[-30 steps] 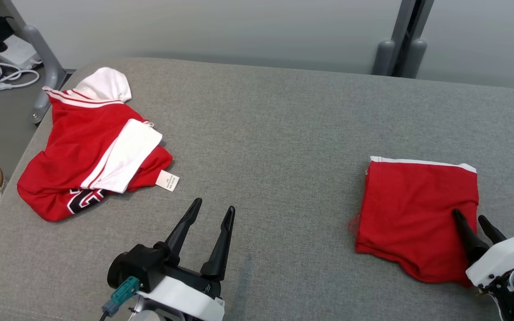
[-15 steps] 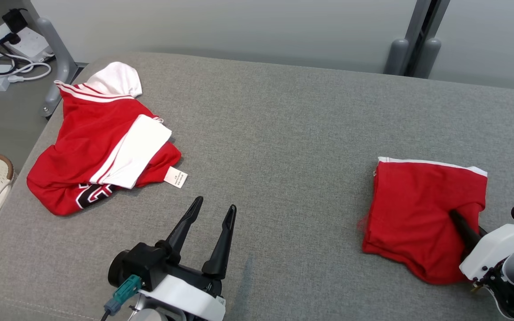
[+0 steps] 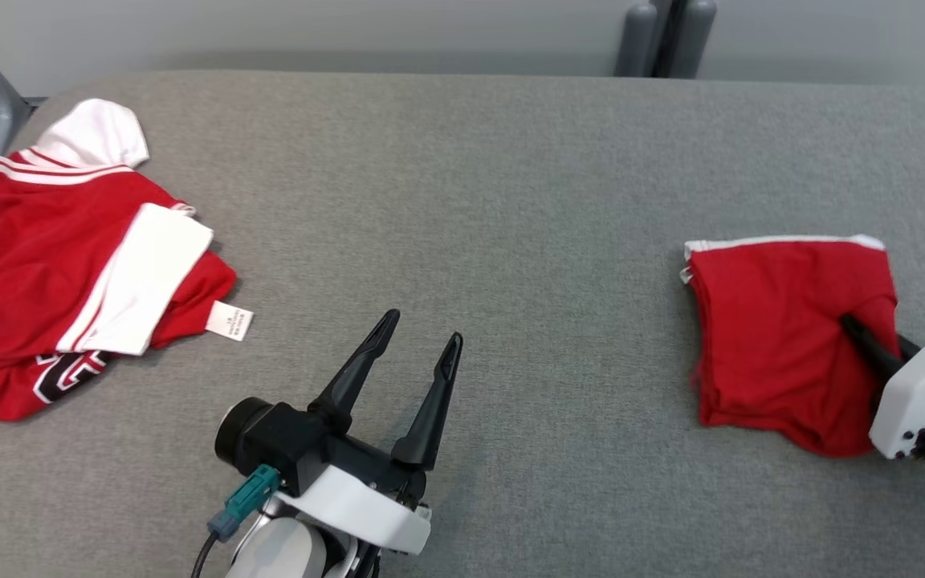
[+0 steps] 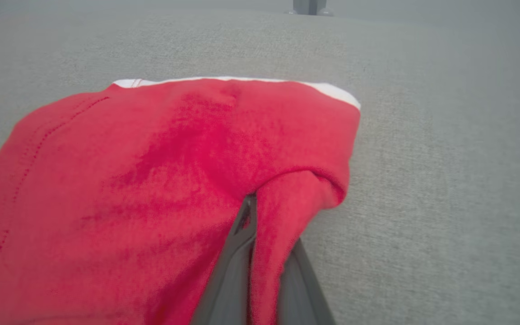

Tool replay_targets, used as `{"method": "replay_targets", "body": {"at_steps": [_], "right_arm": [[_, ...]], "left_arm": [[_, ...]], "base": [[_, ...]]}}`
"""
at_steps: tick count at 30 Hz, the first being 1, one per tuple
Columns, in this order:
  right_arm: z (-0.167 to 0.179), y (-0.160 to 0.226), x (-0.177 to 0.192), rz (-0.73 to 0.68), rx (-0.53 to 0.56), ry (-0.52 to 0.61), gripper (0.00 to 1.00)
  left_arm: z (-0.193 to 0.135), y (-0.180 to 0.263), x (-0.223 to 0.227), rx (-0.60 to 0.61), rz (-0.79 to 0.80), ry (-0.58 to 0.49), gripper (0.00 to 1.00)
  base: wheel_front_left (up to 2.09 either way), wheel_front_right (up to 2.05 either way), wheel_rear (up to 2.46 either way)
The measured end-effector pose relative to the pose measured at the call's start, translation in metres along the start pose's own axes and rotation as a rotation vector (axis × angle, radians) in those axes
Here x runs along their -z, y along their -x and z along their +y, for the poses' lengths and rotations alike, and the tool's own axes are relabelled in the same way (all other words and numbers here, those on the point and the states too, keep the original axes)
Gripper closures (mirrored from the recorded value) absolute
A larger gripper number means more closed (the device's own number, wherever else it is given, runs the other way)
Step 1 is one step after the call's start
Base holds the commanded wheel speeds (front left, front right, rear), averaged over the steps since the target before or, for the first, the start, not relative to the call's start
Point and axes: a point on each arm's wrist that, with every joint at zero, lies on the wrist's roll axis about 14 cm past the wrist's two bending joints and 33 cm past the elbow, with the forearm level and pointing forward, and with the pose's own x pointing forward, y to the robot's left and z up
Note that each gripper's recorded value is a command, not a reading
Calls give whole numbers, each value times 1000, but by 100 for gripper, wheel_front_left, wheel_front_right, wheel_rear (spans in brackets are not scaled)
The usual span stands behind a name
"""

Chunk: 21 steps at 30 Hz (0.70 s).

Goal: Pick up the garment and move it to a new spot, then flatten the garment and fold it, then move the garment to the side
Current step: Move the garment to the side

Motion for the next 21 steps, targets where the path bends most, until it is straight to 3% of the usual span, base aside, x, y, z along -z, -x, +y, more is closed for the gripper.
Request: {"method": "replay_targets", "body": {"at_steps": [12,21], "right_arm": [[-134,8,-18,-2,234,224,100],[-221,17,3,157,392,404,100]], "left_arm": [[-55,-73,54,269,78,25,0],[-80,-104,111,398,147,76,0]], "base": [[0,0,0],[0,0,0]]}}
